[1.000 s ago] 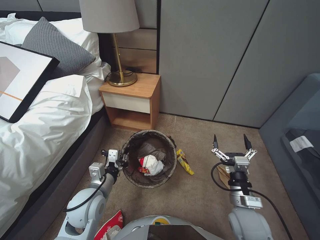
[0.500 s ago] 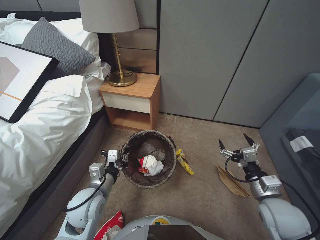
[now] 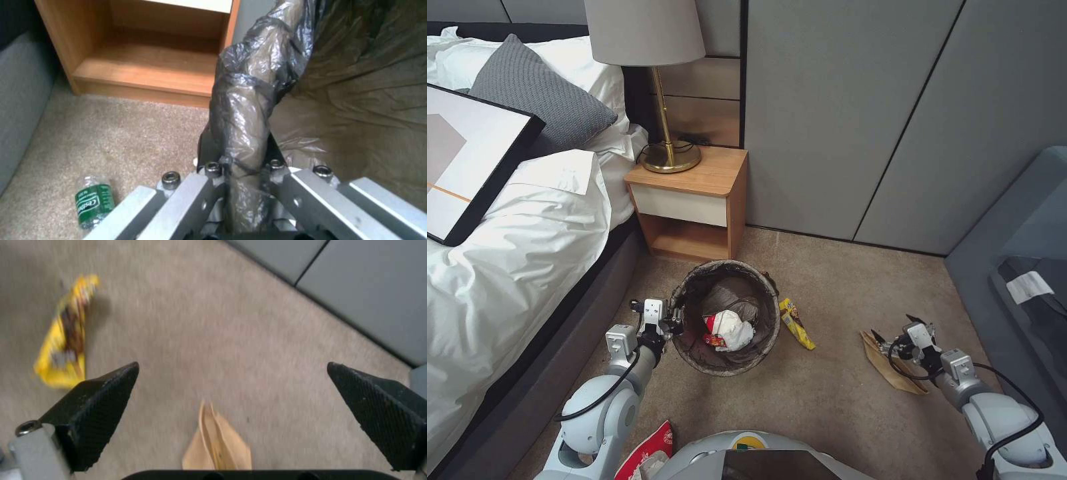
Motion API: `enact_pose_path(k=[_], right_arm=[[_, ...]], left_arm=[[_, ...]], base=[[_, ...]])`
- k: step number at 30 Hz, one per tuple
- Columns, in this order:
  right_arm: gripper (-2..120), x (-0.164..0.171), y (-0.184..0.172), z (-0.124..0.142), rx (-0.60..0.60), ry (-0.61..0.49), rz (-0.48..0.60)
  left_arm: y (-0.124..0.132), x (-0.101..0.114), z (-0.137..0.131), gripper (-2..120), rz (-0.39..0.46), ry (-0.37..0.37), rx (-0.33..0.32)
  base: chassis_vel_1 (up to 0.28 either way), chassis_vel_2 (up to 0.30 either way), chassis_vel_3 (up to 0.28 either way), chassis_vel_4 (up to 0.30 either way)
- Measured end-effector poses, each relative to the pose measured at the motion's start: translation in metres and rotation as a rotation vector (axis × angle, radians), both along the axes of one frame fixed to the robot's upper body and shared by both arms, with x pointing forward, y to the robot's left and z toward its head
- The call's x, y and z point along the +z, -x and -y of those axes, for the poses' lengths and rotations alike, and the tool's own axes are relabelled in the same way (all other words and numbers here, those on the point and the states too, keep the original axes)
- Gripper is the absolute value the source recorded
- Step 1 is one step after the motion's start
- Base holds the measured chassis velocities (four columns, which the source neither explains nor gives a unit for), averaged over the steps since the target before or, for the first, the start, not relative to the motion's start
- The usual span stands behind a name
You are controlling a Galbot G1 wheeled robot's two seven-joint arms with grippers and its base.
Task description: Pick up the trash bin, then pick up the garbage from the floor and place it into the trash bin.
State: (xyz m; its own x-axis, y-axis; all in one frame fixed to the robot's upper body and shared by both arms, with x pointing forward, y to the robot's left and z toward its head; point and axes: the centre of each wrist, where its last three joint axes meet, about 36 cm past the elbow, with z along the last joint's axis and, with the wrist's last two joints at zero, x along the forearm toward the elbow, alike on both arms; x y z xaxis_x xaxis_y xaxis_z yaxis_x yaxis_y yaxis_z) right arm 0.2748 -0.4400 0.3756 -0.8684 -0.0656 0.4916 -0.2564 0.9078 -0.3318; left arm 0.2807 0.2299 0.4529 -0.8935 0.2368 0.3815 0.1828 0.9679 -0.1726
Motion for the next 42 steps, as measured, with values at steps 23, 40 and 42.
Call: enact_pose_path(k=[23,40,42], right_arm=[[100,-0.086,0.014,0.067,-0.001,0.017,-0.200],[100,-0.118,-0.004,0.072,-0.027,-0.024,-0.184],[100,-0.123,-0.004,0.071,-0.032,-0.030,-0.190]], left_arm=[[0.004,0.003,0.001,0,0.004,-0.009,-0.001],[0.004,0.003,0.002,0,-0.002,-0.014,0.003],[0.005,0.003,0.002,0,-0.002,-0.014,0.003]], base=[[0.000,0.000,0.000,0.000],[0.000,0.000,0.000,0.000],[0.000,0.000,0.000,0.000]])
